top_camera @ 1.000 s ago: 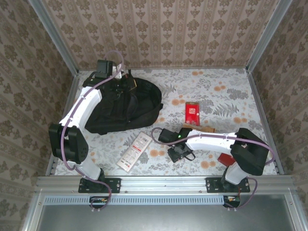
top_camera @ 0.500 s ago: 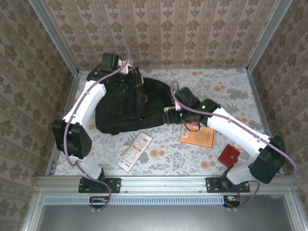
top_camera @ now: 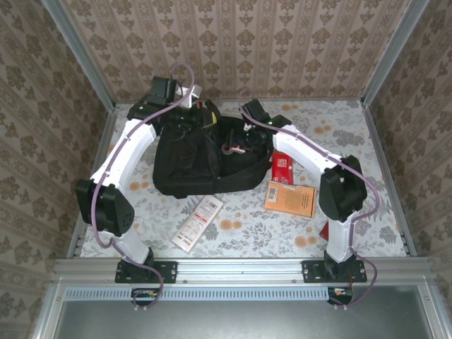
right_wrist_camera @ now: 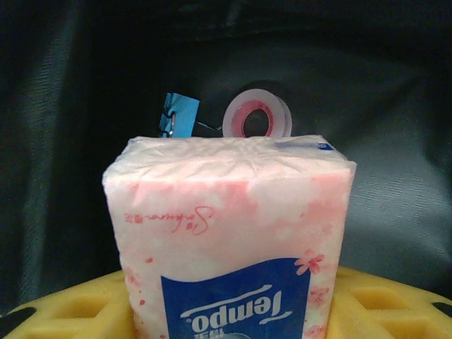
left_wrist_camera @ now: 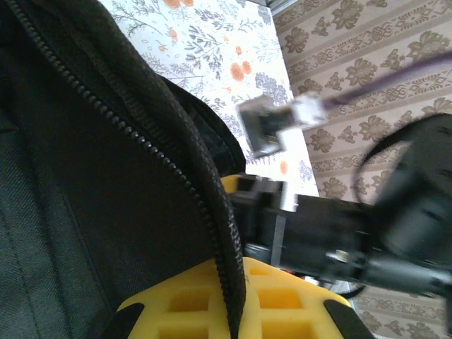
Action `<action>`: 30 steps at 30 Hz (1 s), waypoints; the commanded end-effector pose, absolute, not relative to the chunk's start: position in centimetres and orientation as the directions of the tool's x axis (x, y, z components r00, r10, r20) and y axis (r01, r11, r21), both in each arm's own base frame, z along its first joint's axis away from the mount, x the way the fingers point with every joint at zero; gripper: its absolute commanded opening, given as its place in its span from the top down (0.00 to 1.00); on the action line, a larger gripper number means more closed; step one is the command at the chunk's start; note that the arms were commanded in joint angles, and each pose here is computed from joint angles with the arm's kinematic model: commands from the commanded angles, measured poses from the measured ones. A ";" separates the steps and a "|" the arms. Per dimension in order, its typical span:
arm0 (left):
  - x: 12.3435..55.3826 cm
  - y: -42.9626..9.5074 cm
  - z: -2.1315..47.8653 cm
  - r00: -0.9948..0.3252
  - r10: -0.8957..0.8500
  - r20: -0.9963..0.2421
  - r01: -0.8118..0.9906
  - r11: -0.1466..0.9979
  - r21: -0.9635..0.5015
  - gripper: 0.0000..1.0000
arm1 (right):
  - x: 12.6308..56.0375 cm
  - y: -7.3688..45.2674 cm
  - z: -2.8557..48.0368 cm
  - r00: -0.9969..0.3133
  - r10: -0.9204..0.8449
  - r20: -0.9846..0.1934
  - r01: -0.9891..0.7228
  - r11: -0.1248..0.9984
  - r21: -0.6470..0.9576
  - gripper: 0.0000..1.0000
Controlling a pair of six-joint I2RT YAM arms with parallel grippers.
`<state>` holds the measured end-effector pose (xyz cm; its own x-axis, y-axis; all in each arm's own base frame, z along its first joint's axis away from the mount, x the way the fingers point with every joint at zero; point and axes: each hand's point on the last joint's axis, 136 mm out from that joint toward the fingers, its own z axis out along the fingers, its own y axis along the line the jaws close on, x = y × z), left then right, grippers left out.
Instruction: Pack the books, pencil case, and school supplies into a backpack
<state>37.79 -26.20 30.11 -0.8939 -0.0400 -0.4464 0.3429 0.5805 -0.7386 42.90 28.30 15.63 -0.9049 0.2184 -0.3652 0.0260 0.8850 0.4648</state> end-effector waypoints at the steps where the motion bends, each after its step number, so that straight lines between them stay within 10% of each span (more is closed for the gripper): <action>1: 36.9 -26.2 34.7 -0.838 -0.044 -0.544 0.451 0.505 -0.736 1.00 | 44.1 32.1 16.4 -0.915 0.257 -0.312 0.029 0.812 0.583 0.41; 8: 37.0 -25.6 35.7 -0.827 -0.060 -0.560 0.460 0.502 -0.733 1.00 | 43.8 38.2 16.4 -0.951 0.232 -0.207 -0.005 0.654 0.756 0.13; 16: 37.4 -25.2 34.8 -0.832 -0.071 -0.550 0.441 0.516 -0.734 1.00 | 42.8 36.7 18.6 -0.940 0.208 -0.269 -0.077 0.641 0.764 0.14; 30: 39.1 -23.3 30.7 -0.859 -0.136 -0.493 0.320 0.609 -0.726 1.00 | 36.3 18.9 21.9 -0.826 0.229 -0.516 0.078 0.951 0.299 0.07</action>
